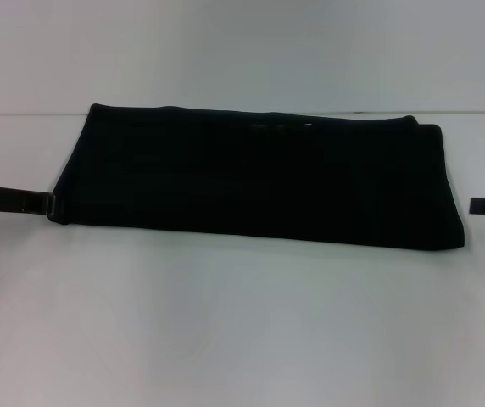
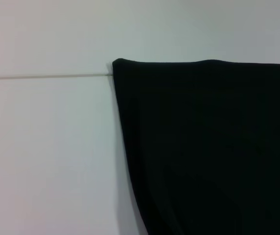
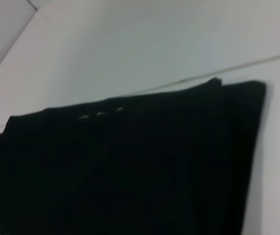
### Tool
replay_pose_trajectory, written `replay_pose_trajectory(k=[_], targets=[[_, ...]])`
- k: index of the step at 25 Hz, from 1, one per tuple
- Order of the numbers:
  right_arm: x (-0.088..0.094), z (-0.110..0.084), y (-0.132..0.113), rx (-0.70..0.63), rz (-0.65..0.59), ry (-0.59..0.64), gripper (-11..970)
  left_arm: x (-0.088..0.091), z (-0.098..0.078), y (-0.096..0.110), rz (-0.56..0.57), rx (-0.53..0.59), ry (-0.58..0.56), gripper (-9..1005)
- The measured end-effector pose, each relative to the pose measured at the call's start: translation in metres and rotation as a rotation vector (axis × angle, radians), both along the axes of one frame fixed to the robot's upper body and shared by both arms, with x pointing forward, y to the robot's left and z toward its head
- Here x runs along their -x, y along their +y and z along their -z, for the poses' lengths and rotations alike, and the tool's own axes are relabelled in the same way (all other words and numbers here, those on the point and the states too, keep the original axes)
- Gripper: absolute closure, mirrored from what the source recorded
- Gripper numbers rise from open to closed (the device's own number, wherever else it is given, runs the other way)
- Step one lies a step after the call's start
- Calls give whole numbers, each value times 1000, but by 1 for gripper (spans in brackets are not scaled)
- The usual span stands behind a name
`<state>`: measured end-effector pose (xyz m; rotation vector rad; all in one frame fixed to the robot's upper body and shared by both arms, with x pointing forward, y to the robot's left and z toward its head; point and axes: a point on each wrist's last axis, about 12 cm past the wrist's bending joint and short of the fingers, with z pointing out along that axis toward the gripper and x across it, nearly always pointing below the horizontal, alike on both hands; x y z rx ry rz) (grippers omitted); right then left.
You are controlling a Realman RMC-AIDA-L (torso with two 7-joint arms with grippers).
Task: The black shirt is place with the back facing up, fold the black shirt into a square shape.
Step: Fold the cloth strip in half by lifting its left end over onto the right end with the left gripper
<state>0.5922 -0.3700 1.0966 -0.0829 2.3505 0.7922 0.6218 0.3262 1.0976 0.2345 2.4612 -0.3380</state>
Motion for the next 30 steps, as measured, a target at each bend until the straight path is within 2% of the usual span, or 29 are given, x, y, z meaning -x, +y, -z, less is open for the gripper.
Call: replay_pose_trajectory(k=[11,28,30], targets=[[-2,24,33,24,-26,37,374,-2,-2,-1,7,-2,-6,995],[-5,34,47,56,-7,-3,381,-3,-4,-1,11,-6,-11,996],[-5,34,49,55,-9,-31,427,-3,-4,-1,11,-7,-11,996]])
